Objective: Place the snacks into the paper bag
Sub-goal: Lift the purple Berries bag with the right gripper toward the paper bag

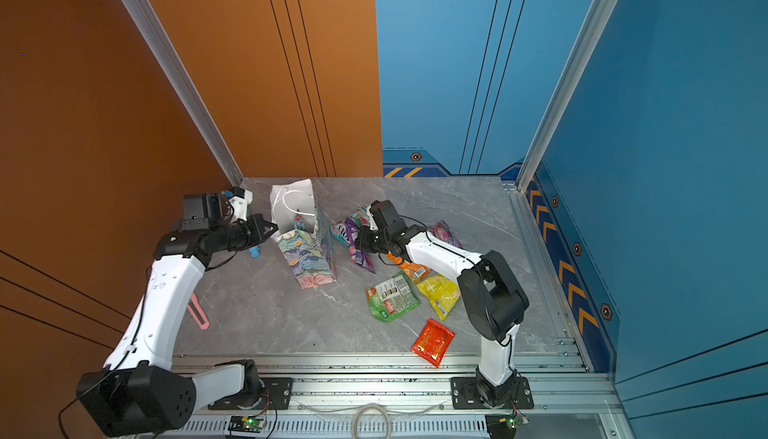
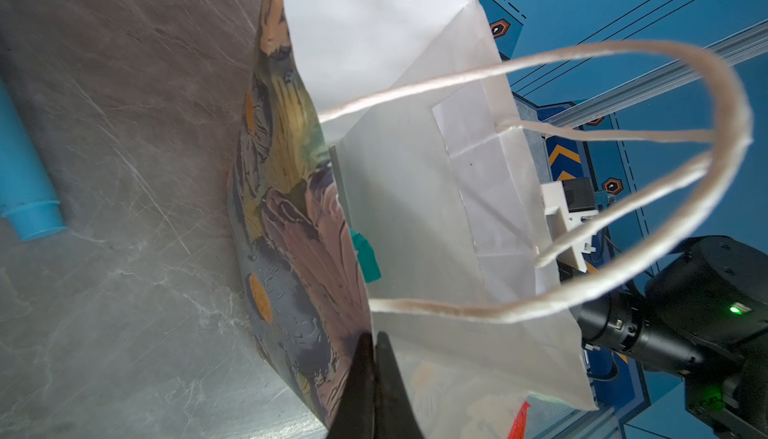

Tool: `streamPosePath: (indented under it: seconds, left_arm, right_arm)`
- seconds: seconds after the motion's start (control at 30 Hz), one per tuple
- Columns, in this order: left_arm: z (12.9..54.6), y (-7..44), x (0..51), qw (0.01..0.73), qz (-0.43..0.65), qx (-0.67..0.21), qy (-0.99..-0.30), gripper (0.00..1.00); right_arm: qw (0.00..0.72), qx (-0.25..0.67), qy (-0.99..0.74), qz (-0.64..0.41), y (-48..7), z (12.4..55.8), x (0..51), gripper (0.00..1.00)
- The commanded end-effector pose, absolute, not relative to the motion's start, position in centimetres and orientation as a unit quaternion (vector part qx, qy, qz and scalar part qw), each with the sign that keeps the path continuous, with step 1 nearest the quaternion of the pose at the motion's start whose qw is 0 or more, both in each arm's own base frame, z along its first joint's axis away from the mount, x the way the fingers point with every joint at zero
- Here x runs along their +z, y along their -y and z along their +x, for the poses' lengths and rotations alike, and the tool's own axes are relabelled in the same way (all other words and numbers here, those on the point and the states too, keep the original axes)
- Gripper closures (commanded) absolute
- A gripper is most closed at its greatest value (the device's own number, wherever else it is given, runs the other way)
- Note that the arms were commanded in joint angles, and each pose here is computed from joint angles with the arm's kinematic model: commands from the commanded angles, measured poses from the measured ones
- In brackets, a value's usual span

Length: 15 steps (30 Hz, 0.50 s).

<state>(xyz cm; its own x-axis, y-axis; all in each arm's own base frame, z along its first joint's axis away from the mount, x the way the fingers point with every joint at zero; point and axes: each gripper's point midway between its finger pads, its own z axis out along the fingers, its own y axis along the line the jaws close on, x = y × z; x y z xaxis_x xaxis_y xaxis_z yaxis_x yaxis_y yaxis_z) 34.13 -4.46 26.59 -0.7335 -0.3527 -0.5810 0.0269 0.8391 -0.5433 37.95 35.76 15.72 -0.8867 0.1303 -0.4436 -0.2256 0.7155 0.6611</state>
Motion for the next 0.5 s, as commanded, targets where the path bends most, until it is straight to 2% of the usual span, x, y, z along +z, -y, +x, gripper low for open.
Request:
streamPosePath:
  seconds: [0.0,0.47]
  left_arm:
    - [33.9,4.7,27.6,0.365,-0.084,-0.280,-0.884,1.00]
    - [33.9,4.9,27.6,0.364,-0.082,-0.283,-0.884,1.00]
  right_arm:
    - [0.310,0.430,-0.847,-0.038,-36.3,39.3,24.3,1.00]
    - [0.418,0.467,-0.778,-0.028,-37.0,42.4,34.3,1.00]
